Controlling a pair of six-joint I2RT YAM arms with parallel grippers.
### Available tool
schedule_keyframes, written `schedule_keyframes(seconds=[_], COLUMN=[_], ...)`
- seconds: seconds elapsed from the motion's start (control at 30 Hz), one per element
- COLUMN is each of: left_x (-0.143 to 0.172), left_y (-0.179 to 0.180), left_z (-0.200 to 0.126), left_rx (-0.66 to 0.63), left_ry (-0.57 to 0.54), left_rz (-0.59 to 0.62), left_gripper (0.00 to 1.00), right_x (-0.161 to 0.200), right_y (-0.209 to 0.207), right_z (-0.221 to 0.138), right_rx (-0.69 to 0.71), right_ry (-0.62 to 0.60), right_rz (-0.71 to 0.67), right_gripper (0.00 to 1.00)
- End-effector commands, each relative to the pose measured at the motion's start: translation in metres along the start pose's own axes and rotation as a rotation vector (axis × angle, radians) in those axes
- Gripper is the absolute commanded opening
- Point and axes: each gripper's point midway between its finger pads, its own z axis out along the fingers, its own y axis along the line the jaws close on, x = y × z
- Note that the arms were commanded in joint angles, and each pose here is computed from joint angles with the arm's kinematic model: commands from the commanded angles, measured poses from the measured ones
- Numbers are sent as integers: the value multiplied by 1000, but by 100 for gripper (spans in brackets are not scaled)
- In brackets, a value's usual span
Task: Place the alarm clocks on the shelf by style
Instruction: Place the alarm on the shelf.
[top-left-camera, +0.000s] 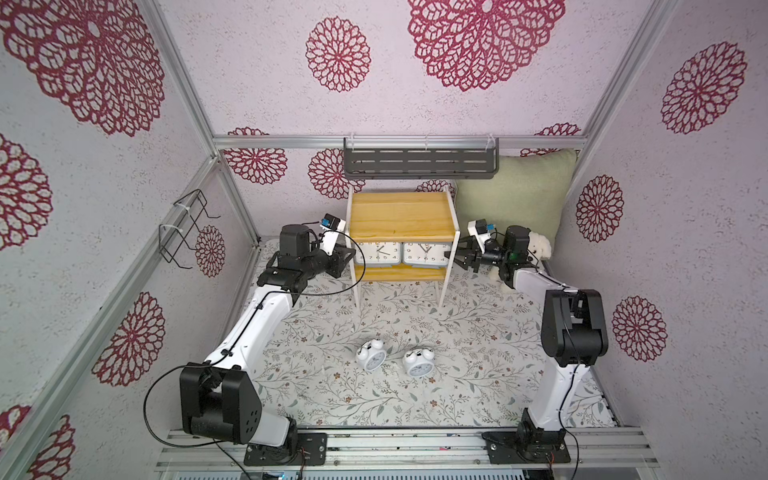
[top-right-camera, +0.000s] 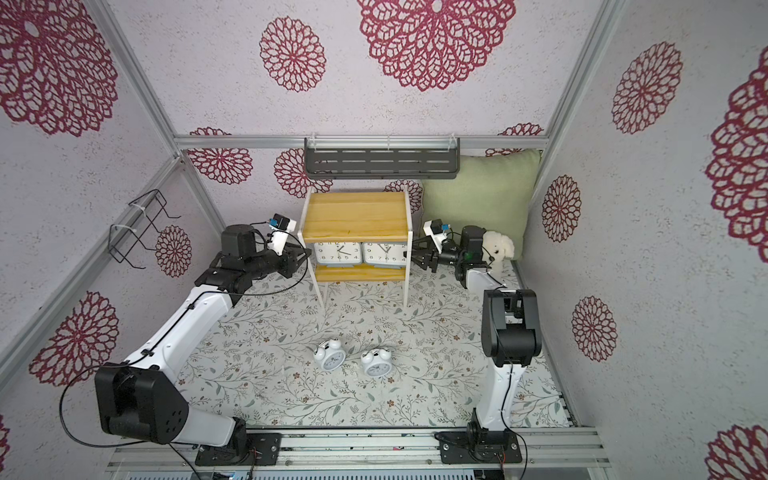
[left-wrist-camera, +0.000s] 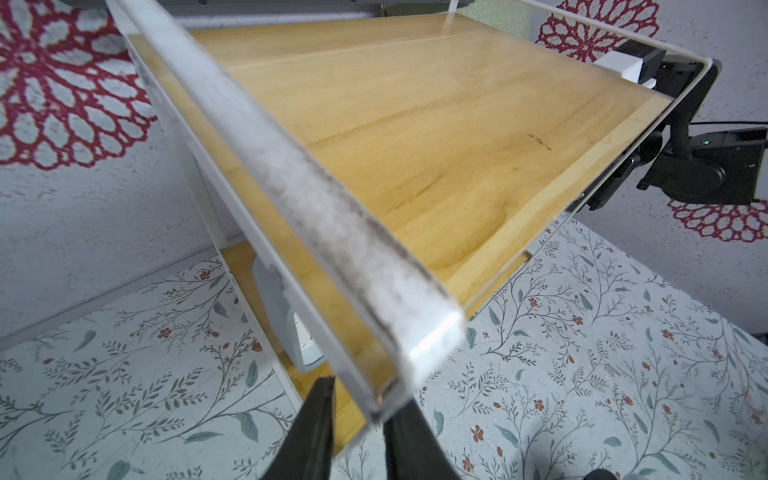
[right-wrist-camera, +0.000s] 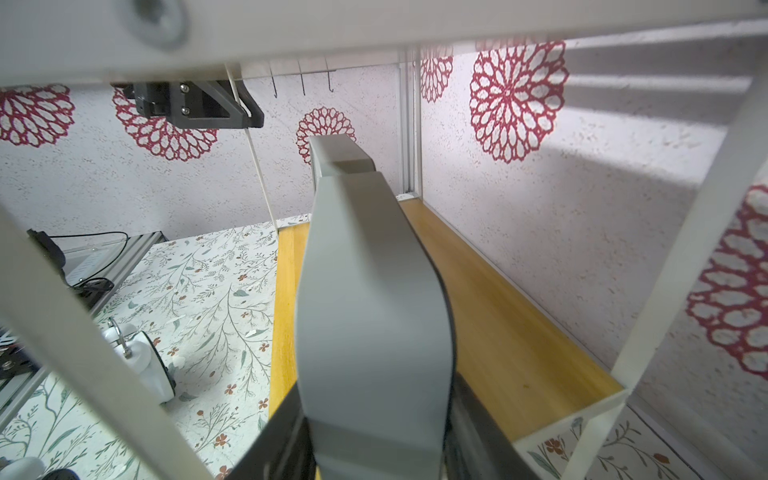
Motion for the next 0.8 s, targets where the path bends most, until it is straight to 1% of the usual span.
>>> schedule_keyframes(seconds=[0.0,0.13,0.23,0.33,0.43,0.5,0.77], left_x=[-12,-12,-13,-13,-13,-12,-9], left_y=[3,3,4,5,6,7,7], left_z=[-10,-12,-13,-15,-18,-20,-33], left_rx=[-29,-36,-42,-53,-71,-81,-121], left_ry=[-18,-20,-23,-24,-28,-30,-28], left_rz=[-3,3,6,6,11,14,33], left_gripper=[34,42,46,51,54,56,60], right_x=[-22,-24,-26,-29,-36,-40,-52], right_y=[-2,-3,-3,-5,-7,-8,-6], right_z=[1,1,1,0,-2,-5,-20], right_rx=[12,15,19,41,74,99,162], right_ry=[-19,-21,-22,-23,-30,-38,-55], right_rz=[-94,-100,-105,-118,-142,-161,-189], right_gripper=[52,60,68,76,81,83,84])
